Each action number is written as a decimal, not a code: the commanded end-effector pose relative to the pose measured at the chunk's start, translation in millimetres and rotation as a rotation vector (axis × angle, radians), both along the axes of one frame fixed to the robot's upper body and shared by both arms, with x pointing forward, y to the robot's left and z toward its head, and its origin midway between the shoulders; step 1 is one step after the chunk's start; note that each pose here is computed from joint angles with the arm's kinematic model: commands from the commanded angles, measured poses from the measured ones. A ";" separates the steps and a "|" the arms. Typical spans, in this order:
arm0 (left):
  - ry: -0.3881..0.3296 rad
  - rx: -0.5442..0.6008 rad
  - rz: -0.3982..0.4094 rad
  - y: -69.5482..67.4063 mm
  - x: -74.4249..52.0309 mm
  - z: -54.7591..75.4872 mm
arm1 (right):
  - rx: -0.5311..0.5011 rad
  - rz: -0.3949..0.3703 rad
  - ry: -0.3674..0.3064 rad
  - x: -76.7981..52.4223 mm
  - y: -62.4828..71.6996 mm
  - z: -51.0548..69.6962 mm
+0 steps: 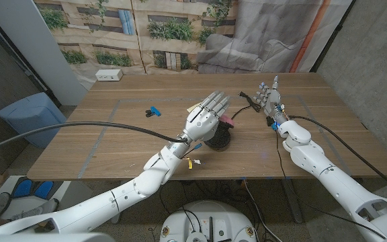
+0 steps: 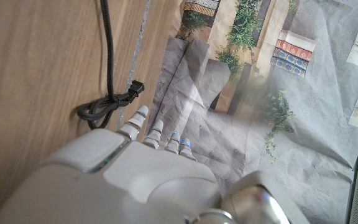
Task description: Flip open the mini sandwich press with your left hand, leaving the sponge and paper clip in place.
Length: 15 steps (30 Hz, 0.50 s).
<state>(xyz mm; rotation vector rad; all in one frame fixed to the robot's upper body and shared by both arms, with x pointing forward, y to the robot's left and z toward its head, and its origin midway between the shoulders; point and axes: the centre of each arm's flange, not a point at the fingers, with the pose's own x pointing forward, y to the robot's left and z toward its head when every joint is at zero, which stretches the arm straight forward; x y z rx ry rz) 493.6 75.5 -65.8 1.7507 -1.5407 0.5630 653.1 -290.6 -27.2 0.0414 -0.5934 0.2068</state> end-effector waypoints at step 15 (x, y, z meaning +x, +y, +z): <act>0.049 0.063 0.035 -27.5 26.3 15.6 | 0.000 0.000 0.000 -0.1 0.0 0.2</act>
